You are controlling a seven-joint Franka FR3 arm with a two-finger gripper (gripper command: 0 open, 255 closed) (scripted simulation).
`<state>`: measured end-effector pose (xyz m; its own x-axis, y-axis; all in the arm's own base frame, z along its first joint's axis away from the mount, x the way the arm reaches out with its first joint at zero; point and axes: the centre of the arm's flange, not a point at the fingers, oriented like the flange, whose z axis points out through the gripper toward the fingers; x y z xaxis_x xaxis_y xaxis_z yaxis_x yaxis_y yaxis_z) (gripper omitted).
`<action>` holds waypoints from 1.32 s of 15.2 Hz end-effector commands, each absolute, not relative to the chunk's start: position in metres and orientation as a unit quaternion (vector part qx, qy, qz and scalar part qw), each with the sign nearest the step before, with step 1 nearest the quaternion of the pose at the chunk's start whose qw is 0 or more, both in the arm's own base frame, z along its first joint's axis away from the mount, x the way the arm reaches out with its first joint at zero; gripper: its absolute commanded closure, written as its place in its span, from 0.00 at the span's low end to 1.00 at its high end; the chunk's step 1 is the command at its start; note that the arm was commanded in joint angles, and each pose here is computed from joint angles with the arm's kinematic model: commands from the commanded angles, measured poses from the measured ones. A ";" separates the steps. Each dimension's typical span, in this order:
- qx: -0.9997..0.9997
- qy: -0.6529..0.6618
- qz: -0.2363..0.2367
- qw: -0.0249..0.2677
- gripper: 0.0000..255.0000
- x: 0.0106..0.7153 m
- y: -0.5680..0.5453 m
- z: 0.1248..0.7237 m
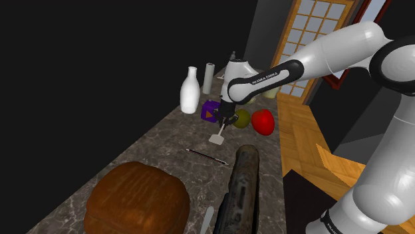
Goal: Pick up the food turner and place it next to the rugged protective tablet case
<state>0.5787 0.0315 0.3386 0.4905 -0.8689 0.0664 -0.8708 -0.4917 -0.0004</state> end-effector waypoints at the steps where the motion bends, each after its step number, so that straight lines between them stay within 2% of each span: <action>1: 0.863 -0.504 0.029 0.017 1.00 0.579 0.032 0.339; 7: 0.863 -0.504 0.029 0.017 1.00 0.579 0.032 0.338; 20: 0.863 -0.504 0.029 0.017 1.00 0.579 0.032 0.407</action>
<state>0.5779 0.0314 0.4015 0.4903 -0.8690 0.0667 -0.8709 -0.4914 -0.0006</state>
